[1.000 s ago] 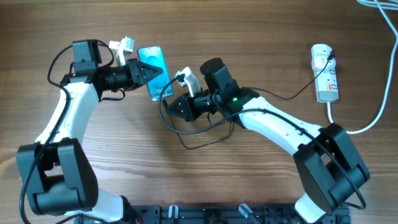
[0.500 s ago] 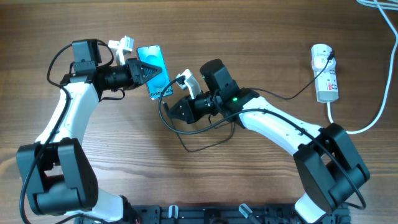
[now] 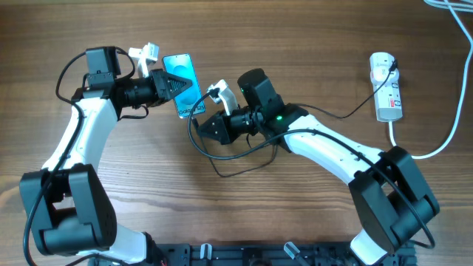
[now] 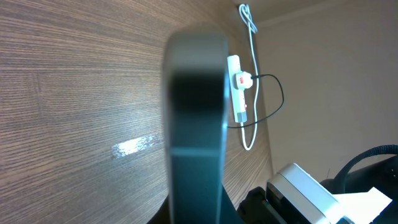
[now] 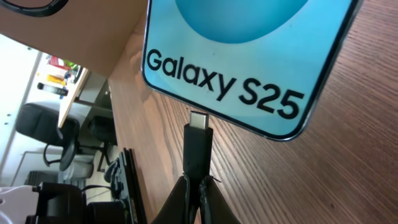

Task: Plug charger to phone and switch on socket

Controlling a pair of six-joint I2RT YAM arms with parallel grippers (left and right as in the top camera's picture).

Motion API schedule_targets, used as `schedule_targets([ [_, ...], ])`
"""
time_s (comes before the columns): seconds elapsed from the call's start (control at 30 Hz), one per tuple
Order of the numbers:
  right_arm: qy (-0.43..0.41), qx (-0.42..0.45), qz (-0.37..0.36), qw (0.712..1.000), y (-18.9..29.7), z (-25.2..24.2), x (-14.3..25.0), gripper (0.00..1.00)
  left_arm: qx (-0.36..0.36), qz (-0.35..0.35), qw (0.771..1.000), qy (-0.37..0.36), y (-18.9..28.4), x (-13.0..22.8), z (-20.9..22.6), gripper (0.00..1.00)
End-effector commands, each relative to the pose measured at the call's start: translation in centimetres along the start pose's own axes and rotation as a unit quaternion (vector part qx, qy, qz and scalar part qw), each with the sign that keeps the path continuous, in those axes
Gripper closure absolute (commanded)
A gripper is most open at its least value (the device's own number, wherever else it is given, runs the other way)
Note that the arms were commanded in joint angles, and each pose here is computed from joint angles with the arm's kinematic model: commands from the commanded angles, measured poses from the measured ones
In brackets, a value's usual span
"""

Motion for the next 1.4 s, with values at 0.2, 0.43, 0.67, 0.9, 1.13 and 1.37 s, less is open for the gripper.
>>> schedule_targets([
  [0.2, -0.001, 0.026, -0.018, 0.999, -0.1, -0.2, 0.0, 0.96, 0.01, -0.006, 1.0, -0.013, 0.4, -0.2, -0.8, 0.96],
  [0.43, -0.003, 0.031, -0.022, 0.999, -0.1, -0.3, -0.1, 0.96, 0.01, -0.006, 1.0, -0.011, 0.4, -0.2, -0.8, 0.96],
  [0.67, -0.003, 0.035, -0.026, 0.999, -0.1, -0.3, -0.2, 0.96, 0.01, -0.005, 1.0, -0.009, 0.4, -0.1, -0.8, 0.96],
  [0.9, -0.02, 0.027, -0.046, 0.998, 0.0, 0.0, -0.8, 0.96, 0.01, -0.005, 1.0, -0.009, 0.4, -0.1, -0.8, 0.96],
  [1.13, -0.023, 0.017, -0.063, 0.998, 0.0, 0.3, -1.3, 0.96, 0.01, -0.005, 1.0, -0.009, 0.4, -0.1, -0.8, 0.96],
  [1.37, -0.031, 0.017, -0.072, 0.997, 0.0, 0.4, -1.5, 0.96, 0.01, -0.004, 1.0, -0.008, 0.4, -0.1, -0.8, 0.96],
])
Point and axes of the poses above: each gripper's point midway between its finger pads, its own y axis back along the fingers, its own z axis along the line the jaws close on, x = y × z, the point moved 10 cm from there along y, back along the fingers, and after that the axes turned 14 degrees about -y, right-handed, at the moved point
